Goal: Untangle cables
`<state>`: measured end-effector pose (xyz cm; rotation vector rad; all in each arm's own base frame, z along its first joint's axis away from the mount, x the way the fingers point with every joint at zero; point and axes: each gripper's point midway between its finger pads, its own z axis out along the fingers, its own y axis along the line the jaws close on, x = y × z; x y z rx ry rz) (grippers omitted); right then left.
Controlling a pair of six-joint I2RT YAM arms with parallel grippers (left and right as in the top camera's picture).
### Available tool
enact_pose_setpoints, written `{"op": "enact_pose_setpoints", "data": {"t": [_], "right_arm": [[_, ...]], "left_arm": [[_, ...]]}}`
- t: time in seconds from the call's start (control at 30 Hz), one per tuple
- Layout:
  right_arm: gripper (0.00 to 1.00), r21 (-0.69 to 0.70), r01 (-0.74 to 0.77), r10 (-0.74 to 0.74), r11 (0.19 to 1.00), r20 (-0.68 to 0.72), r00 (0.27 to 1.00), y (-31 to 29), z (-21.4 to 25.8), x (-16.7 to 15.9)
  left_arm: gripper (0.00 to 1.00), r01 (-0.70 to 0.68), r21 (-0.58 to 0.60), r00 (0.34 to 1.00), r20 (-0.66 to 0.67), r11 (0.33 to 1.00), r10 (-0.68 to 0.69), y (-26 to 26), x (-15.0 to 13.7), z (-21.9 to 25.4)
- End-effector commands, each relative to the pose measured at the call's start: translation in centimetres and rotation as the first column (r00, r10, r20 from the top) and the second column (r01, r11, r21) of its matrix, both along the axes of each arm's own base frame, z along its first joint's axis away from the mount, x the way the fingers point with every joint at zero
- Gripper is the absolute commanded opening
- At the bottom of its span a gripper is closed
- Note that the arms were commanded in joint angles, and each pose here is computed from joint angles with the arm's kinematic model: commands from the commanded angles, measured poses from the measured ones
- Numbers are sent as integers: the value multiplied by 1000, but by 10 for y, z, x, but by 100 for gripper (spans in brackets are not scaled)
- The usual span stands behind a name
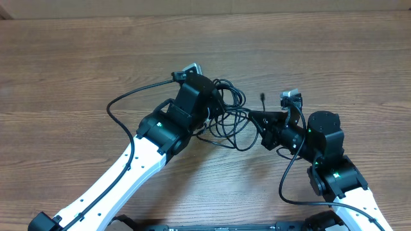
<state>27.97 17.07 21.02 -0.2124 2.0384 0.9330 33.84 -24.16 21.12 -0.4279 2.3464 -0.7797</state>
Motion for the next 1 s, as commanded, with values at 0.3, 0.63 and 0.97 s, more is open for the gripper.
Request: {"op": "enact_pose_setpoints", "data": {"t": [0.3, 0.63, 0.97], "right_arm": [[58, -48, 18, -15, 999, 53, 998, -5, 4, 3], [93, -79, 218, -203, 973, 159, 966, -35, 24, 19], [92, -202, 413, -391, 888, 138, 910, -75, 3, 27]], "left_arm": [[4, 318, 288, 906, 189, 903, -379, -12, -4, 16], [4, 334, 264, 878, 263, 905, -401, -35, -8, 32], [4, 309, 293, 852, 337, 905, -400, -58, -19, 46]]}}
